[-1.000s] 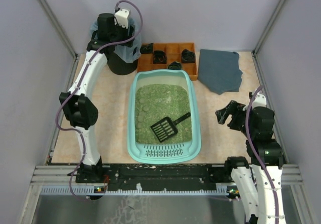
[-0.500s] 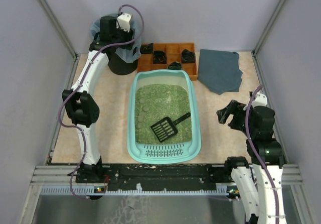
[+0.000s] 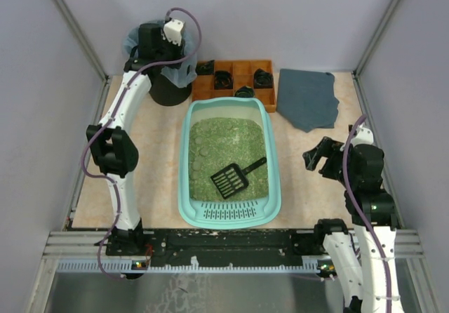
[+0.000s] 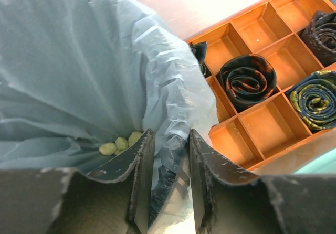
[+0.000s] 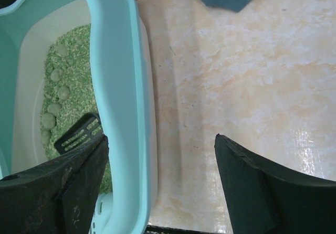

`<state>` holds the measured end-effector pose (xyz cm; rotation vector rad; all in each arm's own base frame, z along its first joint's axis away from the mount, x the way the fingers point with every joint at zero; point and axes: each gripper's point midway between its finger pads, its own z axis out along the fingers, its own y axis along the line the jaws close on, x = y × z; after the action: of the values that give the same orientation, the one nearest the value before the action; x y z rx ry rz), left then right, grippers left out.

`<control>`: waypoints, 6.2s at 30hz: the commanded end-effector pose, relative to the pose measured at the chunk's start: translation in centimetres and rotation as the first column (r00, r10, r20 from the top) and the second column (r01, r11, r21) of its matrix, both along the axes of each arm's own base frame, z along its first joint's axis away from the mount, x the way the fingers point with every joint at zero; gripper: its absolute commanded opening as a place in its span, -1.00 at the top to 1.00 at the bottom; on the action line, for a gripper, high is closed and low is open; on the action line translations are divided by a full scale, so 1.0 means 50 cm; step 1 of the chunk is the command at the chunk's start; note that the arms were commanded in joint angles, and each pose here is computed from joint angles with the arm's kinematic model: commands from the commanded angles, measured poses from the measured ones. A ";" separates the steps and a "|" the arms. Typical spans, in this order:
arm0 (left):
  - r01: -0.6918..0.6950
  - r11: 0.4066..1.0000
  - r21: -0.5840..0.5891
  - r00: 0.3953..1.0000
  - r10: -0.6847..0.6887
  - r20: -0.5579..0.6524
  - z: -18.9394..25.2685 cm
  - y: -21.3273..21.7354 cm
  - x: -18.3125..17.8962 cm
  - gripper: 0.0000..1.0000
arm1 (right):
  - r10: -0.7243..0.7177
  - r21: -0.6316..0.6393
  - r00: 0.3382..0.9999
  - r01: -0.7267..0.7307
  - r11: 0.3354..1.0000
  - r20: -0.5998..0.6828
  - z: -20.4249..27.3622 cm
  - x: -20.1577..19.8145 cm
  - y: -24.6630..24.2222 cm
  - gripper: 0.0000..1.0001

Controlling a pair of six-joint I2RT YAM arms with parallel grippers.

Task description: Clean the litter box

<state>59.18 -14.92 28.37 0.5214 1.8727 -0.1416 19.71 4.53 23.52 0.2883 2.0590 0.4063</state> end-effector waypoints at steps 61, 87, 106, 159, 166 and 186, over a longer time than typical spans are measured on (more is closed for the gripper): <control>0.133 0.983 -0.123 0.986 -0.118 0.122 0.238 -0.016 -0.390 -0.35 | 0.072 -0.033 0.996 -0.070 0.997 0.062 0.049 0.007 0.013 -0.63; 0.627 0.752 -0.205 0.708 -0.659 -0.253 -0.263 -0.418 -0.773 -0.24 | 0.109 -0.053 0.990 -0.104 0.993 0.091 0.026 0.010 0.019 -0.63; 0.595 0.801 0.062 0.754 -0.531 -0.387 -0.403 -0.498 -0.704 0.10 | 0.148 -0.051 0.983 -0.143 0.988 0.110 0.030 0.006 0.031 -0.63; 0.531 0.825 0.194 0.782 -0.389 -0.487 -0.465 -0.439 -0.713 0.17 | 0.152 -0.049 0.983 -0.147 0.988 0.103 0.027 0.007 0.032 -0.63; 0.527 0.827 0.196 0.790 -0.391 -0.471 -0.455 -0.445 -0.709 0.48 | 0.150 -0.048 0.983 -0.146 0.988 0.104 0.026 0.008 0.032 -0.63; 0.452 0.873 0.184 0.867 -0.383 -0.318 -0.309 -0.366 -0.710 1.00 | 0.163 -0.032 0.977 -0.160 0.987 0.135 0.047 0.006 0.040 -0.63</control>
<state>23.92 -34.87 12.13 1.1527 2.0399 -0.3146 19.56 5.95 23.57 0.1251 2.0461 0.4596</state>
